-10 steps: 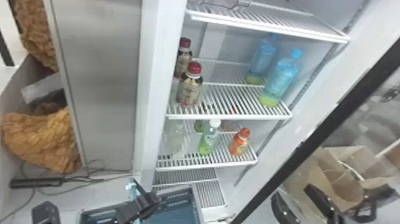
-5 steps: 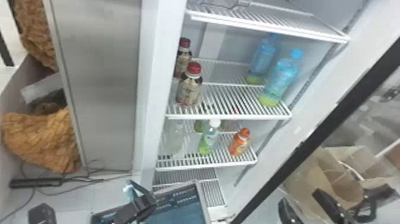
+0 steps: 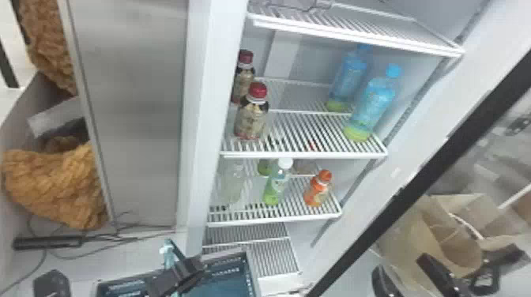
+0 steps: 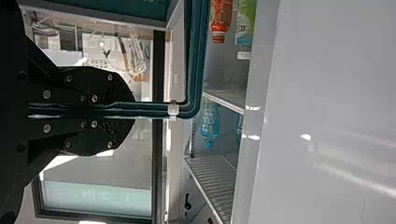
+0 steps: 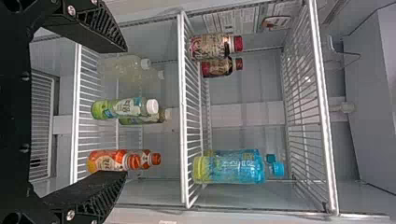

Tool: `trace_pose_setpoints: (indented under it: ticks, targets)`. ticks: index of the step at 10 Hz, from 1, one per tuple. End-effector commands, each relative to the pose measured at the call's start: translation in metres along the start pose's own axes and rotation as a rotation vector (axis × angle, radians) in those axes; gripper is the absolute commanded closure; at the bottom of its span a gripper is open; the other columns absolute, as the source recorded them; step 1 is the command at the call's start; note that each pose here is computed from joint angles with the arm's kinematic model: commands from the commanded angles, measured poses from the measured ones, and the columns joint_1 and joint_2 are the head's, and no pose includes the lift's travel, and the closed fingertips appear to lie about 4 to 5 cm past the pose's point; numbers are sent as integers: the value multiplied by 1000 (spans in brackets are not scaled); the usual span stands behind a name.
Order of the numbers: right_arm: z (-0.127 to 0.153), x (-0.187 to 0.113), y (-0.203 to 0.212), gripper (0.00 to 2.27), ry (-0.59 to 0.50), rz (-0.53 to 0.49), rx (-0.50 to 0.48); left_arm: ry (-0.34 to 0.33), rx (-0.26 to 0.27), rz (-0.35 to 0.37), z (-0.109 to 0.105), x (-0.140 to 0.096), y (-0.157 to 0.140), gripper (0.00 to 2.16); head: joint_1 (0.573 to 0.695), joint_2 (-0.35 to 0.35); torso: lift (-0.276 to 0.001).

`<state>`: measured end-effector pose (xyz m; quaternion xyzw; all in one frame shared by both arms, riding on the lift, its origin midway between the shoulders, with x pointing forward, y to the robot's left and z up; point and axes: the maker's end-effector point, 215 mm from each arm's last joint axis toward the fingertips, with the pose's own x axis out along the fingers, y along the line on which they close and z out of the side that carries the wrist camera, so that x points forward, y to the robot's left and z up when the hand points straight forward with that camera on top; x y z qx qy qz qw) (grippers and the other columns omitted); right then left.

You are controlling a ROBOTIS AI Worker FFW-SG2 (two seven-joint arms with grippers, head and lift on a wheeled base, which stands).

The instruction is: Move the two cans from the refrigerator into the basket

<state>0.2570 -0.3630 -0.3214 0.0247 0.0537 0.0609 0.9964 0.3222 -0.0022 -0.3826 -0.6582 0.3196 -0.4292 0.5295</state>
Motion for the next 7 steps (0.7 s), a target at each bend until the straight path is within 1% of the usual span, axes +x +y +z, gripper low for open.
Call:
trace_pose_setpoints:
  ticks: [1, 4, 7]
  targets:
    - [1, 0, 1, 116, -2, 1, 0, -1, 0, -1, 0, 0, 0, 1191, 695, -350, -31]
    - [1, 0, 1, 116, -4, 4, 3, -8, 4, -5, 3, -2, -2, 1191, 695, -350, -31]
    - [-1, -1, 1, 116, 0, 2, 10, -7, 1, -5, 2, -2, -1, 1191, 695, -350, -31]
